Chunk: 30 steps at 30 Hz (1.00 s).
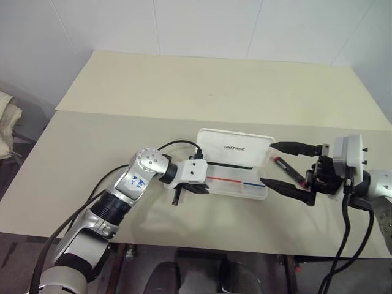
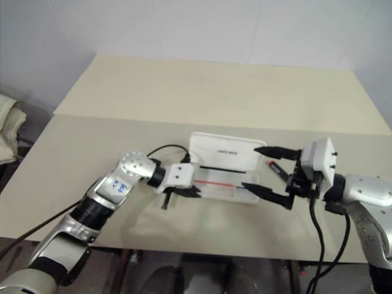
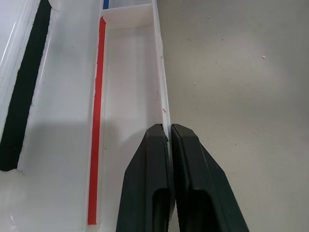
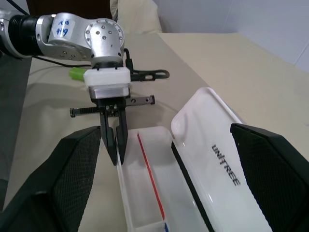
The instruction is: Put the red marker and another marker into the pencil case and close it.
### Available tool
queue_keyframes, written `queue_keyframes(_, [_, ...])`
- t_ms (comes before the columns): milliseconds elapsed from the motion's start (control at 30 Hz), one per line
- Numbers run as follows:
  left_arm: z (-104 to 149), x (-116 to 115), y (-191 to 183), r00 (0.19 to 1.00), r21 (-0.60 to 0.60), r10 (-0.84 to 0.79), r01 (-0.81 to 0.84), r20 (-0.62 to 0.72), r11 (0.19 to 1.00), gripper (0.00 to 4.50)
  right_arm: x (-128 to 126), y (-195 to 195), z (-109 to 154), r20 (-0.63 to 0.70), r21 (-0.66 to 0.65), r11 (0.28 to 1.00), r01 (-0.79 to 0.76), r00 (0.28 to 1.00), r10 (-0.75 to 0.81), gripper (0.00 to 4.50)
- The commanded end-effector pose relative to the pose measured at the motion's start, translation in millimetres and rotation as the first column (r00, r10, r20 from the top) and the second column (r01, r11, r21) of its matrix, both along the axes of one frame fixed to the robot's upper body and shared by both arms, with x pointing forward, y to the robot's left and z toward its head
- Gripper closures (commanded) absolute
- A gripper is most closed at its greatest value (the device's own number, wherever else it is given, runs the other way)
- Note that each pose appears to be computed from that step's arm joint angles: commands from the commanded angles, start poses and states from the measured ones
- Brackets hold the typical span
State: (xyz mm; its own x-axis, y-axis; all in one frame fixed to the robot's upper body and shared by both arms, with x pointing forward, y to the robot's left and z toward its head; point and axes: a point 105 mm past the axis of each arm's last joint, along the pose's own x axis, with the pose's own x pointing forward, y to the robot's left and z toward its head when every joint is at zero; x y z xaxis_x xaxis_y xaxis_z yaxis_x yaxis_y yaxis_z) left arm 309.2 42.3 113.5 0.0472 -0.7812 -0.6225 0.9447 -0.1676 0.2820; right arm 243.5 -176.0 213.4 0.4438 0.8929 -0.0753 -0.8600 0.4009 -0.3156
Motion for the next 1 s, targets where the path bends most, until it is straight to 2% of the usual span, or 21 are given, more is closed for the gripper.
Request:
queue_keyframes(33, [1, -6, -6, 1.0, -0.007, 0.002, -0.002, -0.021, 1.0, 4.48, -8, -7, 9, 0.023, -0.023, 1.0, -0.007, 1.0, 0.007, 0.0])
queue_keyframes(700, [2, -18, -19, 0.996, -0.027, 0.028, -0.031, -0.08, 0.999, 4.48, -6, -22, 2, -0.008, -0.033, 0.999, 0.022, 1.0, -0.022, 0.0])
queue_keyframes(800, [0, -19, -18, 0.995, -0.021, 0.03, -0.032, -0.091, 0.999, 3.7, -6, -20, 2, -0.006, -0.03, 0.999, 0.02, 1.0, -0.02, 0.0])
queue_keyframes(1000, [0, -20, -15, 0.996, -0.022, 0.023, -0.025, -0.081, 0.999, 1.74, -6, -18, 1, -0.006, -0.026, 1.0, 0.017, 1.0, -0.017, 0.0])
